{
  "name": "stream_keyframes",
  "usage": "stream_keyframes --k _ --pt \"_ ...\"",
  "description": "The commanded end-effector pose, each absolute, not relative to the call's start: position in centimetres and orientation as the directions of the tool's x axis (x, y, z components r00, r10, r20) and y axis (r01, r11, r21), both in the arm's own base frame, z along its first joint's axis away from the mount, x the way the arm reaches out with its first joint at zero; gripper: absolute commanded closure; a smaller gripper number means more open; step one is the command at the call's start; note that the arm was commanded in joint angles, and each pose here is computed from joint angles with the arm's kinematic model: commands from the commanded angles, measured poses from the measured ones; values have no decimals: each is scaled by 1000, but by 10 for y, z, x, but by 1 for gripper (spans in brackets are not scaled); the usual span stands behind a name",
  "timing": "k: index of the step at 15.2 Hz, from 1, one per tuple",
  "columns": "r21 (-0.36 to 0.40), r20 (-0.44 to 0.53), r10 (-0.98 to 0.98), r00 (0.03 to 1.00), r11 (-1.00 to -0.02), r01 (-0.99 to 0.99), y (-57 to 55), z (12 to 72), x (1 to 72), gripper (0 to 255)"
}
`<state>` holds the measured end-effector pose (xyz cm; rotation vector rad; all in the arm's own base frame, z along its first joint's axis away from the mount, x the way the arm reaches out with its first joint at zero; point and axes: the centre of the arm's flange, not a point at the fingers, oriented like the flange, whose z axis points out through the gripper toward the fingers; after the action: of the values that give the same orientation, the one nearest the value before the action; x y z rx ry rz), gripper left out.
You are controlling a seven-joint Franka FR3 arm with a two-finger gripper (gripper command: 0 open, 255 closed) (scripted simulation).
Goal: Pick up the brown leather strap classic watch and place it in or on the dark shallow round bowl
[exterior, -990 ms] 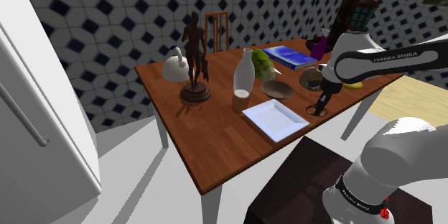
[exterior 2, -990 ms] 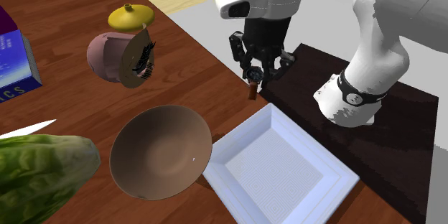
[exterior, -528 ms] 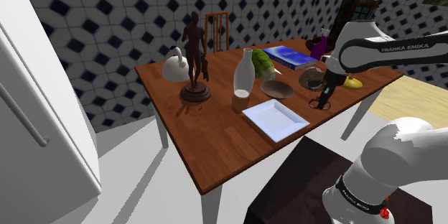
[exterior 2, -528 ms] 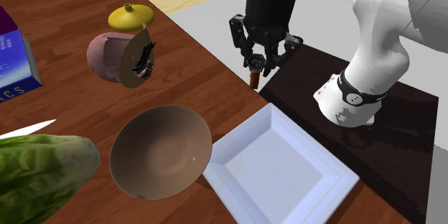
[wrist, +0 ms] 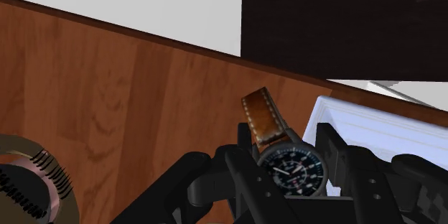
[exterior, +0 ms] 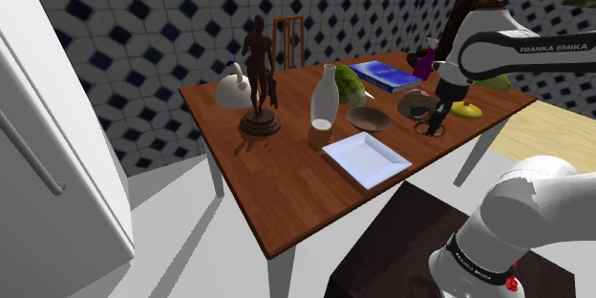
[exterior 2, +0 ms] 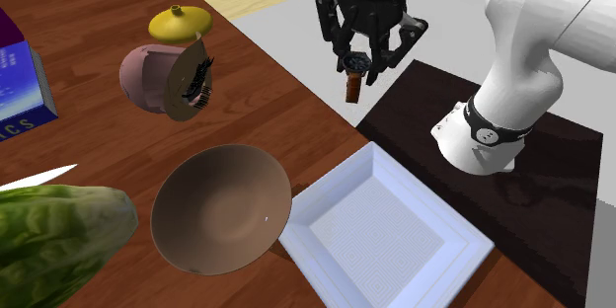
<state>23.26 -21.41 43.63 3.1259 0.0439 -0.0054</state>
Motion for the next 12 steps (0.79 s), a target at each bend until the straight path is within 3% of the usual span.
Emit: stream_keyframes --k 1,12 --pt "15 -4 28 1000 -999 28 -216 442 246 255" --pt "15 -4 28 1000 -999 28 -249 447 387 255"
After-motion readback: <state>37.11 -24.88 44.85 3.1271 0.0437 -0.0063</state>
